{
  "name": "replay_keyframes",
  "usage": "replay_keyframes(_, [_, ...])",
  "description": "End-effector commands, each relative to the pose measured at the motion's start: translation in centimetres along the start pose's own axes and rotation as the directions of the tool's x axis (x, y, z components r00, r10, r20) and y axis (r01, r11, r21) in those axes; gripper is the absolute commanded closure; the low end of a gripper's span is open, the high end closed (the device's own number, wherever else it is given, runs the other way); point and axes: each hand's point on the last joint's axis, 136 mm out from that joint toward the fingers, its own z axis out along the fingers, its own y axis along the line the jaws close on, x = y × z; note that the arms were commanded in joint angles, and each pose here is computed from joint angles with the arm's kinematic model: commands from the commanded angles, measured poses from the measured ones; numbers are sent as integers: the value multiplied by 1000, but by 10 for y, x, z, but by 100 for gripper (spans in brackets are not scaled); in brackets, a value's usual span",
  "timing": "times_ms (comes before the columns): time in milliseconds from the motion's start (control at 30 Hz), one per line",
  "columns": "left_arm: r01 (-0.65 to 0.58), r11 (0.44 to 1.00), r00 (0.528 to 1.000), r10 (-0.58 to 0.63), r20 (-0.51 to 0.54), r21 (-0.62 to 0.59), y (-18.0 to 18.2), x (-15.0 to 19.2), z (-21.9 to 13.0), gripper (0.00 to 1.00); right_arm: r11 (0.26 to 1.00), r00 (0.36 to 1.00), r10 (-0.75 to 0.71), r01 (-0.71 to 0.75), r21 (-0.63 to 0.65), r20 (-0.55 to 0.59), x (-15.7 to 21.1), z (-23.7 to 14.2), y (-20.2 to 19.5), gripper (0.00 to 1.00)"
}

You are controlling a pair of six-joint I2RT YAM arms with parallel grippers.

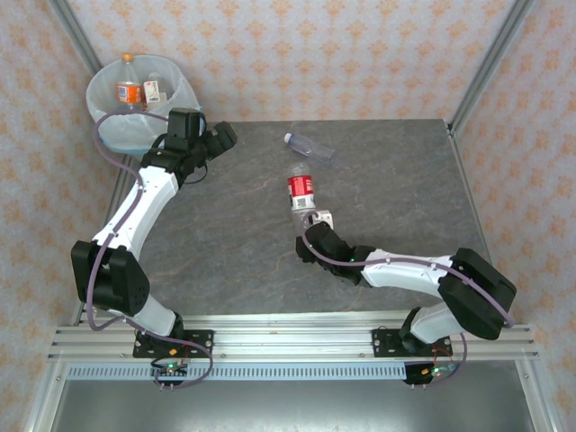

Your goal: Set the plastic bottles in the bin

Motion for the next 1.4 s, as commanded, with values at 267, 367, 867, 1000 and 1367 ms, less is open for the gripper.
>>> replay_keyframes(267, [-19, 977, 989, 49, -138, 214, -30, 46, 5, 0, 986, 992, -24, 44, -160, 124, -44, -11, 27, 100])
replay_keyframes(367, [-6, 947, 977, 75, -201, 322, -47, 64, 2, 0, 976, 989, -39, 68, -205, 143, -52, -13, 38, 100])
replay_keyframes(867, [-135, 552, 952, 301, -46, 823, -175, 116, -73, 0, 863, 949, -142, 258, -435, 280, -96, -50, 105, 100])
replay_keyframes(1000, [-170, 542, 943, 331, -23, 823, -181, 118, -79, 0, 846, 940, -148, 282, -453, 309, -105, -60, 113, 100])
replay_keyframes(1367, [-204, 420, 932, 359, 45, 884, -191, 117, -109, 3, 831, 887, -61, 299, -469, 458, -141, -84, 123, 100])
